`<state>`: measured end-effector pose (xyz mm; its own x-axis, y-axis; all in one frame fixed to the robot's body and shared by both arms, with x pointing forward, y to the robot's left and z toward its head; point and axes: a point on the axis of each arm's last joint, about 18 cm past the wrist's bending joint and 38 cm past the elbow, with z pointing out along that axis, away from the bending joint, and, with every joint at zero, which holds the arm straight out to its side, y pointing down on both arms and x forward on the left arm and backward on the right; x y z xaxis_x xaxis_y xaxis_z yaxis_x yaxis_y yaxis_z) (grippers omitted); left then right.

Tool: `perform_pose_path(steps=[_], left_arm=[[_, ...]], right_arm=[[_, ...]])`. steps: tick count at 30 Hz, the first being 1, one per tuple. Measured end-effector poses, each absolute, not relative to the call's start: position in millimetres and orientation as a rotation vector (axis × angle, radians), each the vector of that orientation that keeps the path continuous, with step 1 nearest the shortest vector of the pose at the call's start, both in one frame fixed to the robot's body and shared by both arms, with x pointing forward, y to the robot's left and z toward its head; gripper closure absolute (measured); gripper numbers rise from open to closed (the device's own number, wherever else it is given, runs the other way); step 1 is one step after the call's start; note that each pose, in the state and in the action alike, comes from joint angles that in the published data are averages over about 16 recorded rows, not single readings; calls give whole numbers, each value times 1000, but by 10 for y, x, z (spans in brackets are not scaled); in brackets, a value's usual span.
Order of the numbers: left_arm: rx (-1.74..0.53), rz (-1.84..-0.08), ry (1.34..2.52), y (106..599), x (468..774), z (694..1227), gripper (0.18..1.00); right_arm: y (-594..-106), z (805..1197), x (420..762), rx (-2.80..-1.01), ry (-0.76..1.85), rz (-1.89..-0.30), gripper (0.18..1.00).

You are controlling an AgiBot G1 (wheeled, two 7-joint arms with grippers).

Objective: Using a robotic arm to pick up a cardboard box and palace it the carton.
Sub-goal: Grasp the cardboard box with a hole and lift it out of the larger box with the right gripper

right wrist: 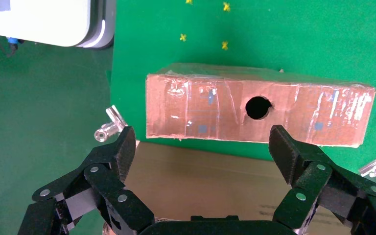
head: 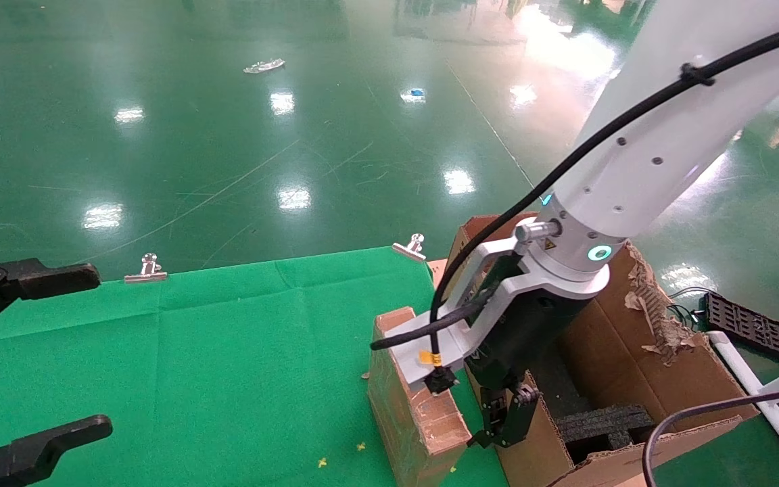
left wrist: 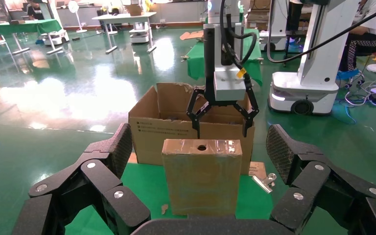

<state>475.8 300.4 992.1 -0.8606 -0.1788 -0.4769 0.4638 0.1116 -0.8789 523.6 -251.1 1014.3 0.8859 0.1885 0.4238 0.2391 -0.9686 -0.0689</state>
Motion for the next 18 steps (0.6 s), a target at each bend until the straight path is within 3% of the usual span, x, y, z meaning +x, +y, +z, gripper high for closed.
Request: perform_pose_path(steps=[18], left_arm=[[276,-1799,1924,3004,4758,9921,184]], right_arm=[[-2367,10127,5312,-2972,-186,-652,179]])
